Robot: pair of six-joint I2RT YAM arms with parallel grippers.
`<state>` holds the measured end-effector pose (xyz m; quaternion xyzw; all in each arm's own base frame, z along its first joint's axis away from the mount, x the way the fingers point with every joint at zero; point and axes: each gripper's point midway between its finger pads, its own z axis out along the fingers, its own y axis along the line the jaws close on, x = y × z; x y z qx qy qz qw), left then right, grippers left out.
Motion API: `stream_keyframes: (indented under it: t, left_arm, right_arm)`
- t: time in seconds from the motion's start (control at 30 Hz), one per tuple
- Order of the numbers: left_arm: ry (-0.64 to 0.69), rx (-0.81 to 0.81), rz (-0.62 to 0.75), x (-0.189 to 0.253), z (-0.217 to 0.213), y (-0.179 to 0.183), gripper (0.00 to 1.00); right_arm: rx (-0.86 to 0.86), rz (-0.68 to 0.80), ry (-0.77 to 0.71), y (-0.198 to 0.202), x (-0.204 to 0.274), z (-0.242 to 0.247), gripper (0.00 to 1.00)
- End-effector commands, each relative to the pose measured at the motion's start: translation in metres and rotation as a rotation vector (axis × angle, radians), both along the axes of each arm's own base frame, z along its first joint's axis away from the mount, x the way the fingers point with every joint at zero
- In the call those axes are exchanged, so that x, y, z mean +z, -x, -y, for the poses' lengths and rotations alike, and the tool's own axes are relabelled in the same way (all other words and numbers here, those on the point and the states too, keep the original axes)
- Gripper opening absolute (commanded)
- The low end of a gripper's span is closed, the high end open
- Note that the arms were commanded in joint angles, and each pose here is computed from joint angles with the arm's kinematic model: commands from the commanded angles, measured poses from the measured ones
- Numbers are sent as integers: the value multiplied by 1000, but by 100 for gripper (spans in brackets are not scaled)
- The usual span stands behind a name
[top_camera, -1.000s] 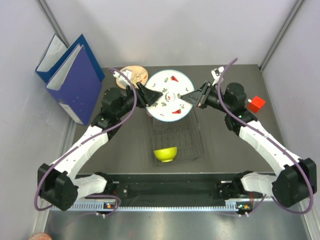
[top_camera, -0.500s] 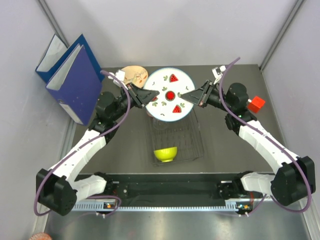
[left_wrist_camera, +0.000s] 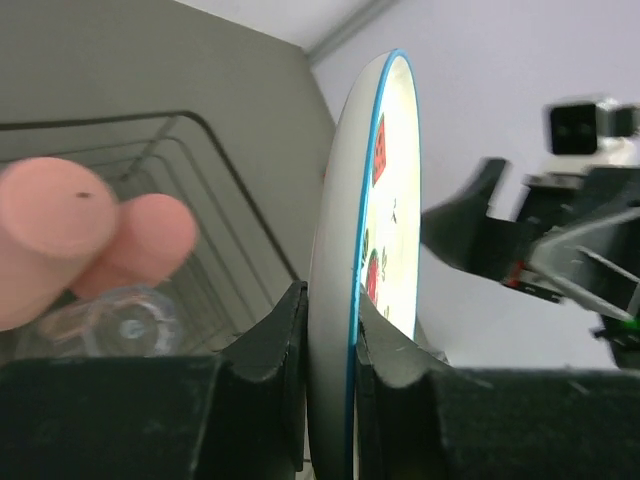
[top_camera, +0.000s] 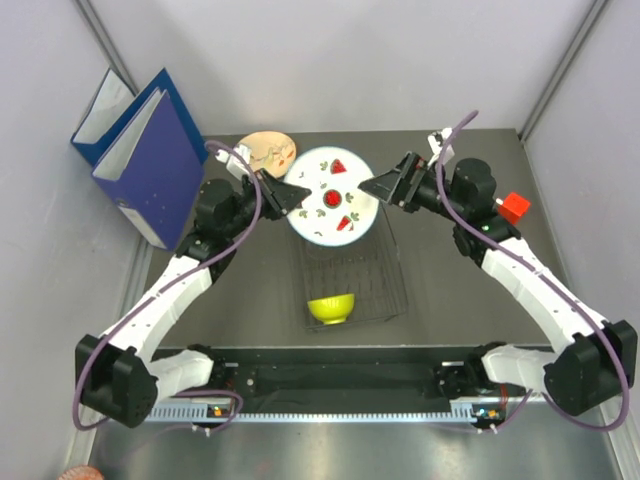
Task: Unload the mixed dishes from the dish rack
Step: Pick up the plate from the dish rack, then place the plate at the center of the board.
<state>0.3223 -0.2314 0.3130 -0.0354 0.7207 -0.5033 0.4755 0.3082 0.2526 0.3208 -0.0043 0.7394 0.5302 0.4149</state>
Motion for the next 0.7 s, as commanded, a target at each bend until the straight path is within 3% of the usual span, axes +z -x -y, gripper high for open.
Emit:
stream_keyframes:
  t: [0.0, 0.23, 0.5, 0.67]
  left_arm:
    - [65, 172, 57, 39, -44, -33, 0]
    - [121, 524, -26, 31, -138, -72, 0]
    - [165, 700, -101, 7, -206, -104, 0]
    - [91, 781, -225, -48, -226, -121, 0]
  right_arm:
    - [-201, 199, 10, -8, 68, 33, 100]
    - [-275, 209, 25, 1, 52, 50, 100]
    - [-255, 213, 39, 12, 36, 52, 100]
    - [-248, 218, 54, 16, 24, 53, 100]
